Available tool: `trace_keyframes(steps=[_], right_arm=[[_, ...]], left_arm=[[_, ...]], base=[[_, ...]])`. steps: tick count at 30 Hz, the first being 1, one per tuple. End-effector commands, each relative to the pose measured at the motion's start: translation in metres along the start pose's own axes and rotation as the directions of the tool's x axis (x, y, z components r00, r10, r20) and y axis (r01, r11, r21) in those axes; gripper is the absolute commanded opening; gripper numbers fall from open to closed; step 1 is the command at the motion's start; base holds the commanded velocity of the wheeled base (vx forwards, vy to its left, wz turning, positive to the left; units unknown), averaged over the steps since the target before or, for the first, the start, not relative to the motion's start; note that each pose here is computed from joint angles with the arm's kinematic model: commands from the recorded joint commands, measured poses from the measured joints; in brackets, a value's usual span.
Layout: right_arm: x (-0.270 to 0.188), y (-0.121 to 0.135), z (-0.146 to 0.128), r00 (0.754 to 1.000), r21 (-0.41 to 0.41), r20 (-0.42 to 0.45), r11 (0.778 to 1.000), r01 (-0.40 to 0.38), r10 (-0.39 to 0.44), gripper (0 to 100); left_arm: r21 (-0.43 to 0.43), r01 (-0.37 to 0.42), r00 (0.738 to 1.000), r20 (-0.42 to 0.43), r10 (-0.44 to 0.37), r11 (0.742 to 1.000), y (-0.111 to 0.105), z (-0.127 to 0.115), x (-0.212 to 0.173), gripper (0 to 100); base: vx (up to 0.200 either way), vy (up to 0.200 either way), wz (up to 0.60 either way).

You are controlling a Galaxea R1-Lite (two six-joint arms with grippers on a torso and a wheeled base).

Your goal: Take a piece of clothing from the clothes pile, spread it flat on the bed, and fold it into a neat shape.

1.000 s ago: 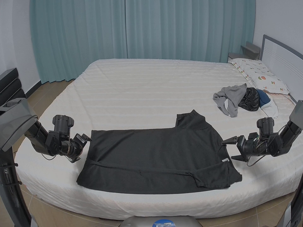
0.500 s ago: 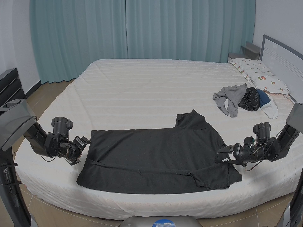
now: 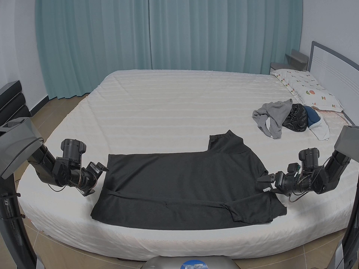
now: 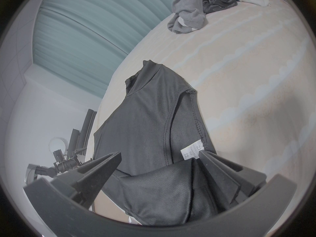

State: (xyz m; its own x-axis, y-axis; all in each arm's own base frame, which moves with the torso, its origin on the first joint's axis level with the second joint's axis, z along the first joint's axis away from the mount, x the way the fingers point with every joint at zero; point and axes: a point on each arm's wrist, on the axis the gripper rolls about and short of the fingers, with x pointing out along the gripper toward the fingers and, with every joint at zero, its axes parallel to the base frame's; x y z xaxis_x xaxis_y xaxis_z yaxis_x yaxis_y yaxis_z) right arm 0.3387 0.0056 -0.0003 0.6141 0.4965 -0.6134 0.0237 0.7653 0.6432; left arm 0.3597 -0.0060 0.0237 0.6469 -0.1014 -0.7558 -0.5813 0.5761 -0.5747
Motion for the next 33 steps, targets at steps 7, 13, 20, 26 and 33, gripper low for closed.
trace_keyframes(steps=[7, 13, 20, 26, 33], right_arm=[[-0.001, -0.008, -0.009, 0.999, -0.027, -0.027, 0.999, 0.019, -0.02, 100], [-0.004, -0.009, -0.013, 0.999, -0.053, -0.036, 0.998, 0.024, -0.026, 0], [-0.007, -0.012, -0.011, 0.999, -0.052, -0.023, 0.998, 0.028, -0.029, 0], [-0.01, -0.009, -0.01, 1.0, -0.053, -0.02, 0.998, 0.021, -0.023, 0], [-0.01, -0.008, -0.011, 1.0, -0.052, -0.021, 0.998, 0.019, -0.02, 0]], left_arm=[[0.001, -0.002, 1.0, 0.001, 0.002, 1.0, 0.0, 0.0, 0.0, 100], [0.027, -0.001, 1.0, 0.008, 0.001, 1.0, 0.001, 0.003, -0.002, 100], [0.133, 0.02, 1.0, -0.026, -0.017, 0.991, 0.005, 0.003, 0.002, 100], [0.174, 0.118, 0.987, -0.127, -0.096, 0.978, 0.006, -0.002, -0.004, 100], [0.233, 0.174, 0.983, -0.097, -0.155, 0.957, 0.009, -0.005, -0.001, 100]], base=[[0.0, 0.0, 0.0], [0.0, 0.0, 0.0], [0.0, 0.0, 0.0], [0.0, 0.0, 0.0], [0.0, 0.0, 0.0]])
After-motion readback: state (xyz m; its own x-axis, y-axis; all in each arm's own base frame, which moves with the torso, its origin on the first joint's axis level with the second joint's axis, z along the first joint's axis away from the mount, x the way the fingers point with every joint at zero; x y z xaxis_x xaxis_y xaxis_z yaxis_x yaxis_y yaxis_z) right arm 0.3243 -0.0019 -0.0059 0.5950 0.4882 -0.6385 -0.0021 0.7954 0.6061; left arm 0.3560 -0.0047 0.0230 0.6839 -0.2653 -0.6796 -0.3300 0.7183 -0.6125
